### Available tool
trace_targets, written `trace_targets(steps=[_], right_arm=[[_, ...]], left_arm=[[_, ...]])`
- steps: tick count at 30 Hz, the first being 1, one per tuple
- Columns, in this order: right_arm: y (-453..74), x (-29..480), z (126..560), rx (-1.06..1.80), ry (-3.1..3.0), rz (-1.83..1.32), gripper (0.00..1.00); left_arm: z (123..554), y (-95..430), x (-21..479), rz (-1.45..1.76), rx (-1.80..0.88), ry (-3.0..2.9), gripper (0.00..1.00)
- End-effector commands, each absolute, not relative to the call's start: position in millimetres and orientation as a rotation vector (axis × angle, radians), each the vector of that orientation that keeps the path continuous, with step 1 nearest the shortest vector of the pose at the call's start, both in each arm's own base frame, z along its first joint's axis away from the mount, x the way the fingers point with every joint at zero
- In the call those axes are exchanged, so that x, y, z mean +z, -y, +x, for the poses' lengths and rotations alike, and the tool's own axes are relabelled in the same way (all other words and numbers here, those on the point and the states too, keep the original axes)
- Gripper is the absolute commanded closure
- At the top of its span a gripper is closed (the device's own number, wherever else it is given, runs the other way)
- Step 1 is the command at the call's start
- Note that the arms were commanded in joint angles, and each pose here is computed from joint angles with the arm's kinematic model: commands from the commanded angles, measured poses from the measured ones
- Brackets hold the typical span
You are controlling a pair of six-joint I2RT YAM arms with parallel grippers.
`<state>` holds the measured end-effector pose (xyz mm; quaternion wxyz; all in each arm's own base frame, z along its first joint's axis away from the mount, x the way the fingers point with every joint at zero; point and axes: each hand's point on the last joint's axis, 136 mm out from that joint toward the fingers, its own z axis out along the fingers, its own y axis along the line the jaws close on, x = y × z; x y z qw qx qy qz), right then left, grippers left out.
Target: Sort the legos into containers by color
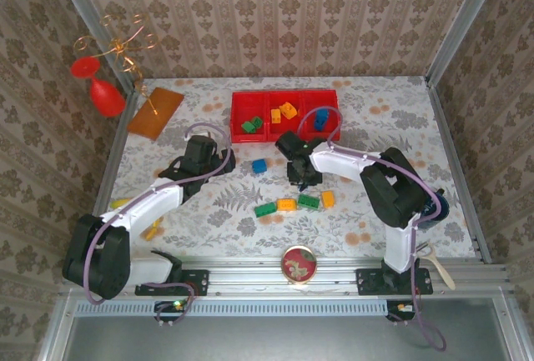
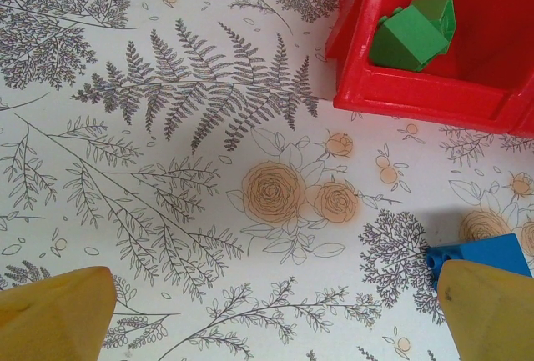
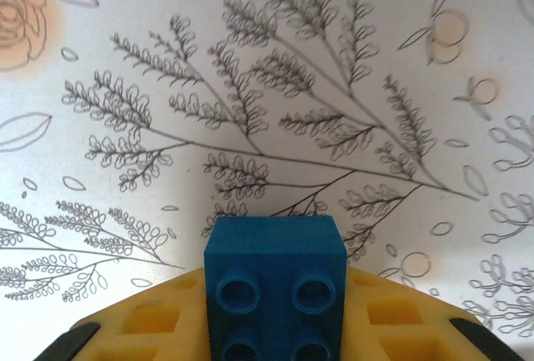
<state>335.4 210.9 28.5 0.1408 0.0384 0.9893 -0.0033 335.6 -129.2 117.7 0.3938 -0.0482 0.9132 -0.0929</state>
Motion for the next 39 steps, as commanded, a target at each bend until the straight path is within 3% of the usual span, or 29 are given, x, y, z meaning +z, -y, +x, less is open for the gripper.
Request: trace_targets(steps=[1,21,39], right_arm=[[-196.8,63.2,353.4,-0.021,-2.758,0.129,0.77],[-139.8,149.2,419.1,-0.038,-2.533,0.149,0.76],[-148.0,164.1,485.8,-0.025,-2.447,0.064,0.76]], left_arm=[[334.1,126.9,114.3,-0.146,-0.247,-2.321,0.00],[331.3,126.6,117.3,-0.151,-0.260,-2.316,0.00],[330.3,115.2,118.8,-0.185,-0.247,-2.309,0.00]])
